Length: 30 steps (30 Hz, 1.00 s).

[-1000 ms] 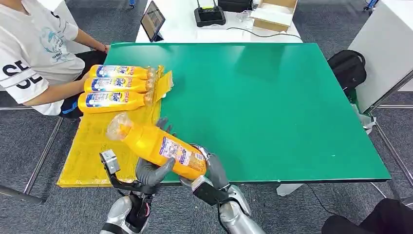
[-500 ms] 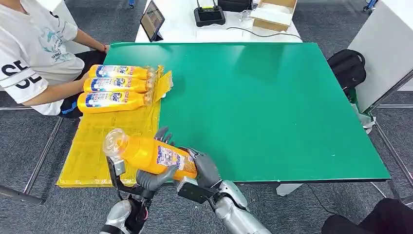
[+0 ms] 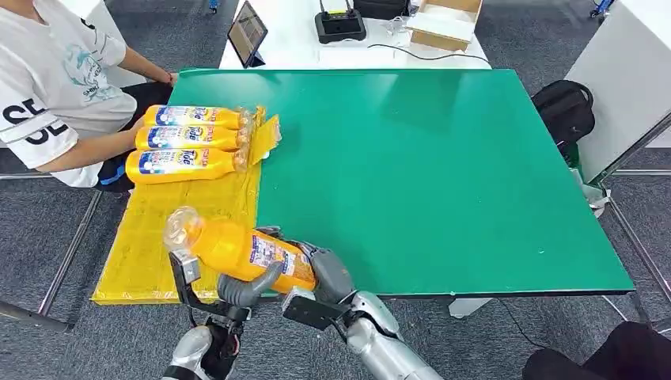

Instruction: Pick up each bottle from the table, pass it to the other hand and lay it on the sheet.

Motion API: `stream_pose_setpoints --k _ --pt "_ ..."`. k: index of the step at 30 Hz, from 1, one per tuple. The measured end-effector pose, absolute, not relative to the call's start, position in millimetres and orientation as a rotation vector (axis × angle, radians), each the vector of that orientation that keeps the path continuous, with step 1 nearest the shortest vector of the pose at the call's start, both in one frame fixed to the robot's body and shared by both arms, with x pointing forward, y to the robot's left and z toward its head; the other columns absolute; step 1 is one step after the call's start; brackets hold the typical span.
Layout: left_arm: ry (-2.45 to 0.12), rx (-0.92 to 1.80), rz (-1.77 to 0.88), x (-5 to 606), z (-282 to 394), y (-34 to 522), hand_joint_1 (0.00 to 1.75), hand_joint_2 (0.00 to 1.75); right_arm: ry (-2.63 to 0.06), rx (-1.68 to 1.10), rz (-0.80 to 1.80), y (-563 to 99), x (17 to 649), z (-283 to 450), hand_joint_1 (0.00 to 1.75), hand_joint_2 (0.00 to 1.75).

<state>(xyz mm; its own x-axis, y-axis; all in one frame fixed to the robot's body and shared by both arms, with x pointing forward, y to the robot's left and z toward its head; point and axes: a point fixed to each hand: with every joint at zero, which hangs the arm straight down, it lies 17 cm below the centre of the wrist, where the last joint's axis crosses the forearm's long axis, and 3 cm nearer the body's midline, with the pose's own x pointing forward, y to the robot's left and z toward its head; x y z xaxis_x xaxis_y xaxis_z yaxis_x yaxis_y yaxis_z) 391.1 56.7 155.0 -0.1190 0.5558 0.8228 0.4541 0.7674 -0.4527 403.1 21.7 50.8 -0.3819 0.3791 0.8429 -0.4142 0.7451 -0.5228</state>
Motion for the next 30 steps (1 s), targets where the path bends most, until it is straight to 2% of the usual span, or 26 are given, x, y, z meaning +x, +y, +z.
stream_pose_setpoints --k 7,8,9,16,17,22,30 --pt "-1.753 -0.784 0.130 393.8 155.7 59.8 1.75 1.75 -1.773 0.031 0.850 24.4 403.1 51.5 1.75 1.75" --pt "-1.754 -0.784 0.130 393.9 155.6 60.0 1.75 1.75 -1.773 0.031 0.850 24.4 403.2 51.5 0.23 1.75" --pt "-1.754 -0.783 0.131 394.0 155.6 60.1 1.75 1.75 -1.773 0.031 0.851 24.4 403.5 51.6 0.00 1.75" --pt "-1.812 -0.658 0.136 406.9 160.3 70.7 1.75 1.75 -1.760 0.072 0.830 29.2 398.8 50.2 0.00 1.75" --pt "-1.816 -0.654 0.135 407.6 161.0 71.3 1.75 1.75 -1.759 0.076 0.828 29.7 398.6 50.2 0.00 0.00" --pt "-1.882 -0.517 0.113 414.2 163.5 81.9 1.75 1.75 -1.743 0.151 0.797 33.9 394.0 50.6 0.00 0.00" --pt "-2.192 0.148 0.097 465.7 228.3 176.4 1.75 1.75 -1.830 0.304 0.679 37.2 390.3 96.7 0.00 0.00"
